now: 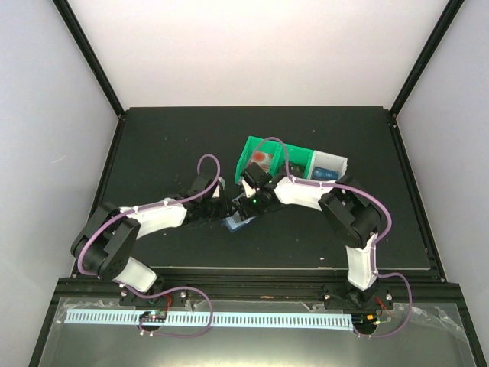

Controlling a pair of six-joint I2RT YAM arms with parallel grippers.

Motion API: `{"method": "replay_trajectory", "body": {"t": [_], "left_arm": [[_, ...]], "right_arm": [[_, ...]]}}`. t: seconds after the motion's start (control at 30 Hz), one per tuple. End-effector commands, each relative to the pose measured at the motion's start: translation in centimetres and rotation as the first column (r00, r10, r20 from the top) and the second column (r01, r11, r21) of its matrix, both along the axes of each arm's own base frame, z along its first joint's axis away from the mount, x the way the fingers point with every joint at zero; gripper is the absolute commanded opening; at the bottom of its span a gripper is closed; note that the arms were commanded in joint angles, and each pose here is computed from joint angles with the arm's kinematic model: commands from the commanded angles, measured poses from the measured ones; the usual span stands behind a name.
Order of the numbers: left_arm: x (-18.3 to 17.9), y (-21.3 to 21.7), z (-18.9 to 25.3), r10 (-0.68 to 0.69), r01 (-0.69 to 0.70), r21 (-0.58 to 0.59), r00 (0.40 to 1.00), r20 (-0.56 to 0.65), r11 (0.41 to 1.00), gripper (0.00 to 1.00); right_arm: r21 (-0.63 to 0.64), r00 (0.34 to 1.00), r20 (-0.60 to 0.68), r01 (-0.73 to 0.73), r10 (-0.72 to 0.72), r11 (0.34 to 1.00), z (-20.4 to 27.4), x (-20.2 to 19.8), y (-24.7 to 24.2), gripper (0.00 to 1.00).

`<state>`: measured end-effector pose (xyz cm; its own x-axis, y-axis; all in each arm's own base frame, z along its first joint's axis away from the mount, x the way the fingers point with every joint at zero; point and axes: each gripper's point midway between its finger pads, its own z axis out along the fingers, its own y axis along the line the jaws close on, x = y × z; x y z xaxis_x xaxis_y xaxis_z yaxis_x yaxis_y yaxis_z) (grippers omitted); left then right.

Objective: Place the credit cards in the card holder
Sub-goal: Turn over the card slot in the card holder.

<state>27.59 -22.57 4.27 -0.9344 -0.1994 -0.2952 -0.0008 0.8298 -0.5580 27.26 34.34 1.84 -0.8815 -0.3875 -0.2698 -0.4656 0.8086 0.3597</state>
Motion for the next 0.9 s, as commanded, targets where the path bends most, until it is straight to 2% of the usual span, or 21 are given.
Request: {"method": "replay_trajectory", "body": {"t": [0.0, 0.1, 0.27, 0.37, 0.53, 0.73, 0.87], "left_arm": [[0.8, -1.4, 1.9, -0.016, 0.022, -0.090, 0.998, 0.064, 0.996, 0.35], [1.0, -1.5, 1.7, -0.010, 0.014, -0.086, 0.999, 0.051, 0.996, 0.29], [1.4, -1.3, 1.2, 0.008, -0.006, -0.056, 0.999, 0.041, 0.998, 0.22], [1.7, -1.8, 1.7, -0.005, 0.008, -0.072, 0.999, 0.042, 0.997, 0.21], [1.8, -3.5, 3.2, -0.055, 0.061, -0.149, 0.998, 0.043, 0.987, 0.31], [1.5, -6.1, 5.0, -0.125, 0.134, -0.288, 0.991, 0.048, 0.948, 0.44], [2.1, -7.9, 5.3, -0.178, 0.188, -0.312, 0.982, 0.061, 0.931, 0.47]], "right_arm": [[0.024, 0.999, -0.028, 0.016, -0.015, 1.000, -0.4, -0.6, 0.2, 0.06], [0.050, 1.000, -0.016, 0.027, -0.026, 0.998, 0.2, -0.5, 0.5, 0.07], [0.094, 0.996, 0.049, 0.070, -0.075, 0.993, 3.0, 0.2, 0.2, 0.19], [0.106, 0.989, 0.113, 0.087, -0.099, 0.991, 5.1, 0.7, -0.5, 0.23], [0.056, 0.961, 0.217, 0.161, -0.169, 0.985, 7.3, 1.6, -3.1, 0.29], [0.035, 0.907, 0.323, 0.273, -0.269, 0.961, 9.7, 2.2, -7.1, 0.35], [0.045, 0.879, 0.354, 0.325, -0.319, 0.945, 10.7, 2.9, -9.7, 0.37]]}}
